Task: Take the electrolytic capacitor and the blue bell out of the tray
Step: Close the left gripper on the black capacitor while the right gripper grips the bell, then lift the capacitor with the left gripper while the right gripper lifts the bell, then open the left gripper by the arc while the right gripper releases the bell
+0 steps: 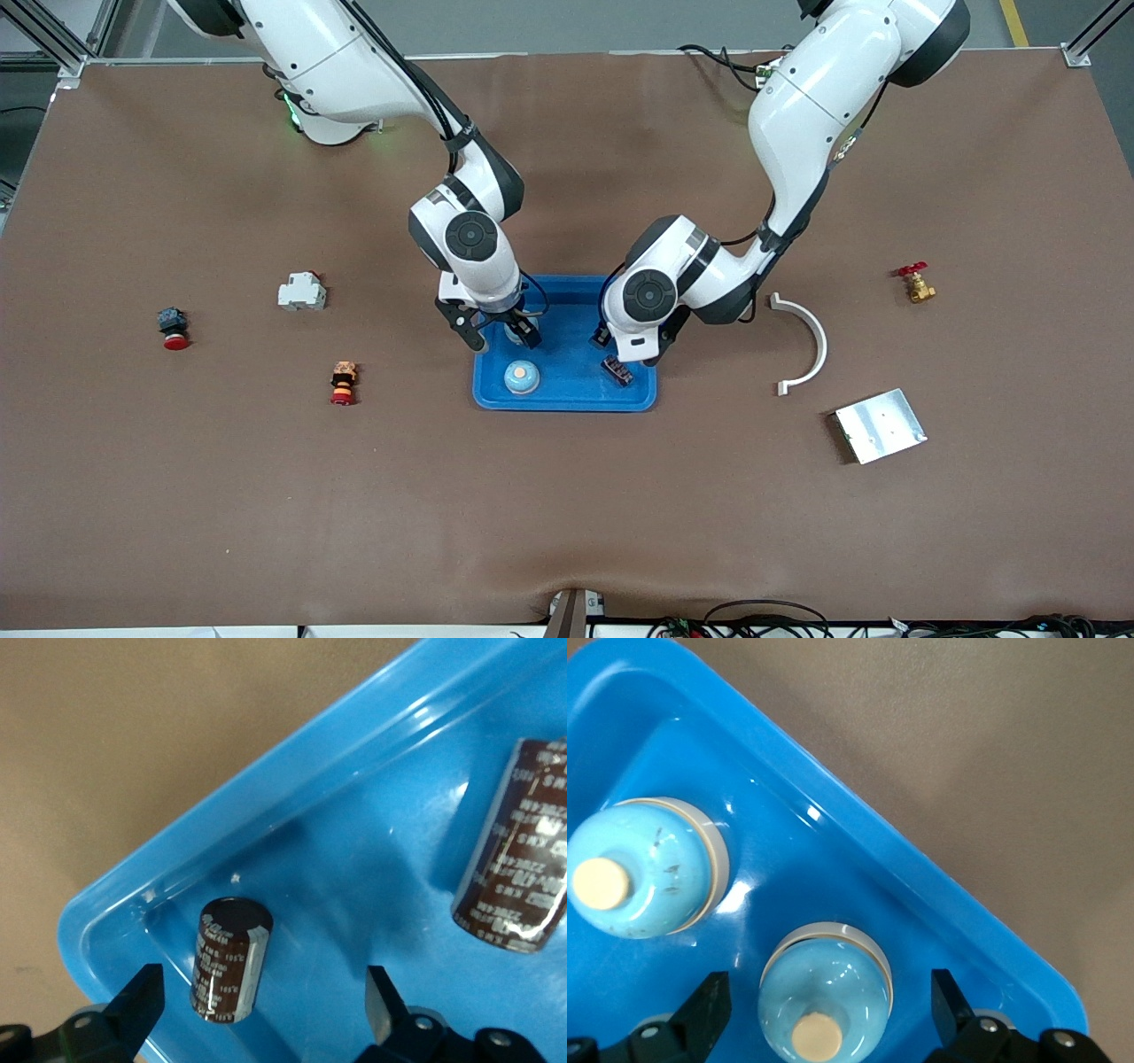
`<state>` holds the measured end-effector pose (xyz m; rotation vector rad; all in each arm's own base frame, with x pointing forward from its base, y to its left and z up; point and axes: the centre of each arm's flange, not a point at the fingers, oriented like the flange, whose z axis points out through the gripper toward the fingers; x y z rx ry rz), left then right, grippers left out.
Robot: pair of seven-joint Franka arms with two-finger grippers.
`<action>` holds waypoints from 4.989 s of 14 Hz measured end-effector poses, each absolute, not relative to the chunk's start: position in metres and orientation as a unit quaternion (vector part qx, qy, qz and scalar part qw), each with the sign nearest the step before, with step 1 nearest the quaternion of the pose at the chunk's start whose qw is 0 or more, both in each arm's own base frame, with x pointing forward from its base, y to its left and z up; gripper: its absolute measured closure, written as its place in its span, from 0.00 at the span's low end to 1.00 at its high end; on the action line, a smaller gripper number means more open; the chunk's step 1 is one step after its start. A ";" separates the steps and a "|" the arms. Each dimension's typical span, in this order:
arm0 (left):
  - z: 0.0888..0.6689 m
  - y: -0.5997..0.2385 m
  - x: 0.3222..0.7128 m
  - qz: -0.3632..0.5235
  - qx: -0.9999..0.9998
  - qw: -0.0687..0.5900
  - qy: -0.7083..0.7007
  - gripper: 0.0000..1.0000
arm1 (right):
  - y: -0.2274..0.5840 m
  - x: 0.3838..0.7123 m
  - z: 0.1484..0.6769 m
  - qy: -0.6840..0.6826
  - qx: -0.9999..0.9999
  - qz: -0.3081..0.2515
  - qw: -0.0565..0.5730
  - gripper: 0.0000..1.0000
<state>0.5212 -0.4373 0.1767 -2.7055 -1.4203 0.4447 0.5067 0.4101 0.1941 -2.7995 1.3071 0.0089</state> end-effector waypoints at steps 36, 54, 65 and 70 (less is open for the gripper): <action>0.400 -0.149 0.531 0.146 -0.952 0.031 -0.266 0.64 | 0.104 0.620 0.423 0.123 -0.987 0.101 -0.039 0.37; 0.264 0.007 0.581 0.119 -0.988 0.027 -0.091 0.64 | -0.166 0.566 0.316 -0.077 -0.997 0.011 -0.001 0.37; 0.215 -0.005 0.585 0.118 -0.991 0.012 -0.057 0.64 | -0.175 0.489 0.253 -0.068 -0.997 0.008 0.019 0.37; 0.187 -0.013 0.586 0.111 -0.993 0.011 -0.036 0.64 | -0.210 0.457 0.243 -0.079 -0.997 0.001 0.015 0.37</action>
